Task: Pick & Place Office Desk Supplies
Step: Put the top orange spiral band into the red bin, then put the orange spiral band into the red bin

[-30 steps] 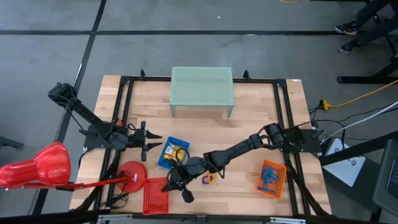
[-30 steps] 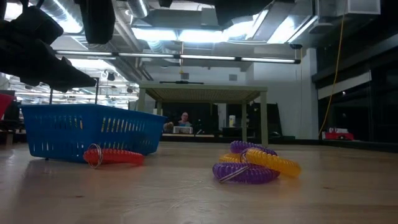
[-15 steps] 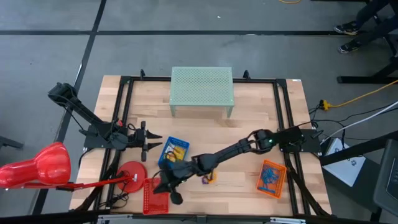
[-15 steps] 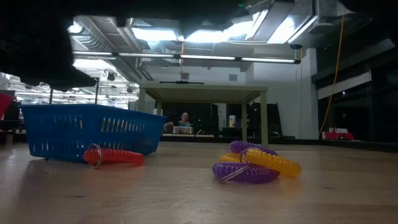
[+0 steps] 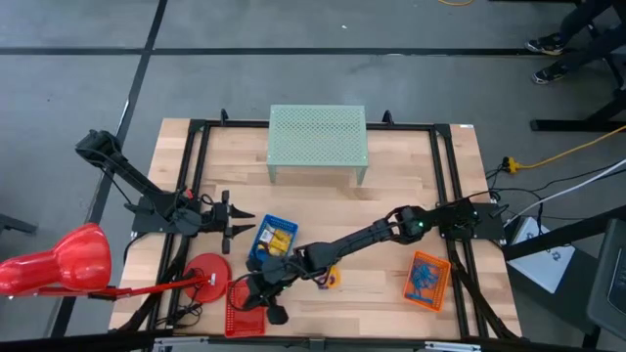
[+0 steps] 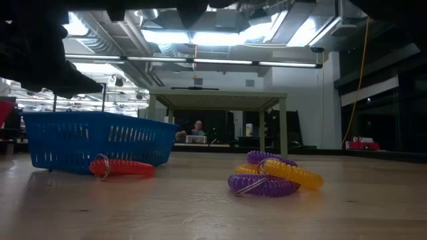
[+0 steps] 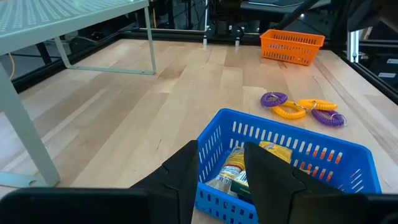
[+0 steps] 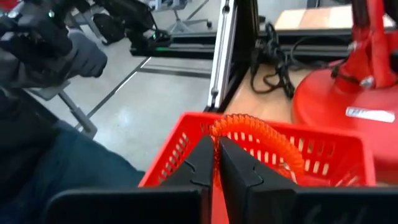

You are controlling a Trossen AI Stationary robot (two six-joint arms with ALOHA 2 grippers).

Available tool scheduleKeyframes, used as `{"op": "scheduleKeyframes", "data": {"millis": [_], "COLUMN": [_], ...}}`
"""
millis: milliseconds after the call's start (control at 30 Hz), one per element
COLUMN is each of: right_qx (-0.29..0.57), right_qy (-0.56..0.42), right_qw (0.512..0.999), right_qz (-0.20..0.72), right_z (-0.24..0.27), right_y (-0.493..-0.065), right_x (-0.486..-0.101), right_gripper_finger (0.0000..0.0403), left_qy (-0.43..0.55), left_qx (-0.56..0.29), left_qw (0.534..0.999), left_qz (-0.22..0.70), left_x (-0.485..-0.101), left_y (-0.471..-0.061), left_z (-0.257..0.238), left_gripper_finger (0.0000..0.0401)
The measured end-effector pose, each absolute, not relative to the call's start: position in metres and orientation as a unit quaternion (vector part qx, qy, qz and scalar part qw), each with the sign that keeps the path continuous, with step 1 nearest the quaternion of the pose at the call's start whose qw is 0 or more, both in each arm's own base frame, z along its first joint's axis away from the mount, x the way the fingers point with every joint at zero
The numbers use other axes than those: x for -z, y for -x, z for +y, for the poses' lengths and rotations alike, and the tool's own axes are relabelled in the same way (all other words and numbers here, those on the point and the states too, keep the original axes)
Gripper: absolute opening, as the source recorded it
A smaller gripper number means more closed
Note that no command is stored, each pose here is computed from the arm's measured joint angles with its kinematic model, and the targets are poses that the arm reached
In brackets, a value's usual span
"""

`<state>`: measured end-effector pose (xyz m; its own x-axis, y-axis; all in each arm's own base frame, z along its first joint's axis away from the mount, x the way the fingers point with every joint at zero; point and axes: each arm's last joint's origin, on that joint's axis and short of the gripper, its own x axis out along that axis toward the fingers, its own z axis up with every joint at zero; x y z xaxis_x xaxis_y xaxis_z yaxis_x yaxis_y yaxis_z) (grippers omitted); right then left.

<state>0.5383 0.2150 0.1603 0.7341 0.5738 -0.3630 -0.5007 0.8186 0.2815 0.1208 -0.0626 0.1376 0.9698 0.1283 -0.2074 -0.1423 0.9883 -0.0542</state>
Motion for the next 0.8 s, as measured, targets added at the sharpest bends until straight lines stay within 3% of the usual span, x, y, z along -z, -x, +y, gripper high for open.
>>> {"op": "scheduleKeyframes", "data": {"millis": [100, 467, 800], "right_qx": [-0.294, -0.304, -0.326], "right_qy": [-0.084, -0.08, -0.032], "right_qw": [0.924, 0.928, 0.928], "right_qz": [0.229, 0.202, 0.181], "right_z": [0.215, 0.216, 0.214], "right_y": [-0.537, -0.539, -0.529], "right_x": [-0.158, -0.163, -0.213], "right_gripper_finger": [0.0039, 0.0212, 0.0235], "left_qy": [0.034, 0.036, 0.048], "left_qx": [-0.068, -0.068, 0.001], "left_qw": [0.992, 0.992, 0.997], "left_qz": [0.102, 0.102, 0.063], "left_x": [-0.138, -0.138, -0.173], "left_y": [-0.121, -0.121, -0.136], "left_z": [-0.063, -0.063, -0.071], "left_gripper_finger": [0.0127, 0.0127, 0.0119]}}
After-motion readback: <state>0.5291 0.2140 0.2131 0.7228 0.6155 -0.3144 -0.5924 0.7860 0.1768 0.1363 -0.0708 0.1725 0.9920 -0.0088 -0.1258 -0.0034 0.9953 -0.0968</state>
